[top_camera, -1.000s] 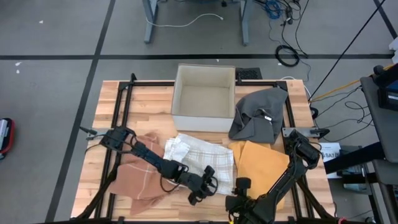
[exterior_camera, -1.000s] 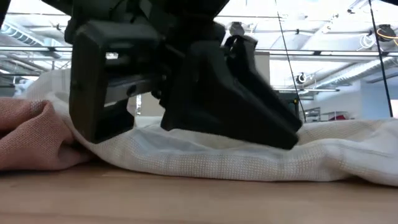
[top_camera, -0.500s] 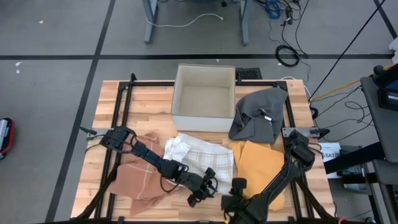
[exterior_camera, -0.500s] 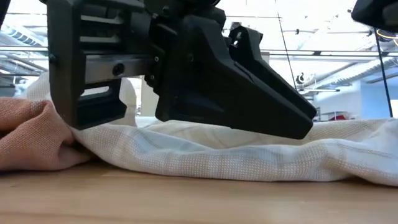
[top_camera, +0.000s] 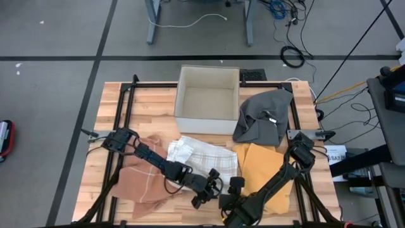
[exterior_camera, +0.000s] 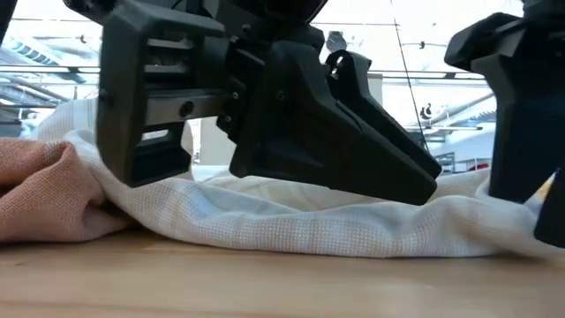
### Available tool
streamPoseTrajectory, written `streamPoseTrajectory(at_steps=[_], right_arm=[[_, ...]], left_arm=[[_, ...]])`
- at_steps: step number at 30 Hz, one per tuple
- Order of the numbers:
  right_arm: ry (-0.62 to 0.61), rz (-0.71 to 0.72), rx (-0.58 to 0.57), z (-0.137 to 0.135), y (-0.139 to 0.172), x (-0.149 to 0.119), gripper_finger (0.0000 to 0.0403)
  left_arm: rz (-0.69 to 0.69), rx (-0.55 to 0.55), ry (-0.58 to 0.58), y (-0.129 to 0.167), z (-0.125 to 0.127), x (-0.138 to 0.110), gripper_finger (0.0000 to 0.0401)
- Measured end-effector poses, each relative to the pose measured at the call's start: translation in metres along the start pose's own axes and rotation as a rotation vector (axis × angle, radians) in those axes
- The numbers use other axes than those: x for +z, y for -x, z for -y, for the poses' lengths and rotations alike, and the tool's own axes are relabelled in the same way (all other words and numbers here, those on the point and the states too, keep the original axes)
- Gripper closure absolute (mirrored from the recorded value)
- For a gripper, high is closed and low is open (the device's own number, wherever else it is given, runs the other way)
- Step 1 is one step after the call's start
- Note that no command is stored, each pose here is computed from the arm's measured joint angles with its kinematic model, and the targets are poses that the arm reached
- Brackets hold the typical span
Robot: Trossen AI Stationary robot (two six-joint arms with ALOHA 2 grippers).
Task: Fold towel
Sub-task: Fold the white patterned towel
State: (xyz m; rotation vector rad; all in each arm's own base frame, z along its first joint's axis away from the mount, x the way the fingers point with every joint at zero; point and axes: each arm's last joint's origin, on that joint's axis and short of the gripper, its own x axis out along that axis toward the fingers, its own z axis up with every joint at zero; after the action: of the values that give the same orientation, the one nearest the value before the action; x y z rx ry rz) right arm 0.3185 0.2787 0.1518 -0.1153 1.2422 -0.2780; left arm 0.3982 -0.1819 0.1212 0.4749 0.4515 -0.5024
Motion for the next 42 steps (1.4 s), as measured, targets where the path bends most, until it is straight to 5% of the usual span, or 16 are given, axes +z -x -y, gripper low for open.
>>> streamPoseTrajectory(at_steps=[7,14,25,42], right_arm=[[-0.007,0.006,0.004,0.002,-0.005,0.001,0.0284],[0.004,-0.024,0.016,0.004,-0.016,-0.006,0.0392],[0.017,0.122,-0.035,0.002,-0.005,0.008,0.04],[-0.161,0.144,-0.049,0.011,0.0,0.024,0.0403]], left_arm=[[-0.006,-0.003,0.001,0.0,0.0,-0.001,0.0259],[-0.012,0.008,0.003,0.0,-0.001,-0.001,0.0259],[-0.027,0.001,0.006,0.0,-0.002,-0.003,0.0259],[-0.044,0.126,0.095,0.0,0.002,0.001,0.0264]])
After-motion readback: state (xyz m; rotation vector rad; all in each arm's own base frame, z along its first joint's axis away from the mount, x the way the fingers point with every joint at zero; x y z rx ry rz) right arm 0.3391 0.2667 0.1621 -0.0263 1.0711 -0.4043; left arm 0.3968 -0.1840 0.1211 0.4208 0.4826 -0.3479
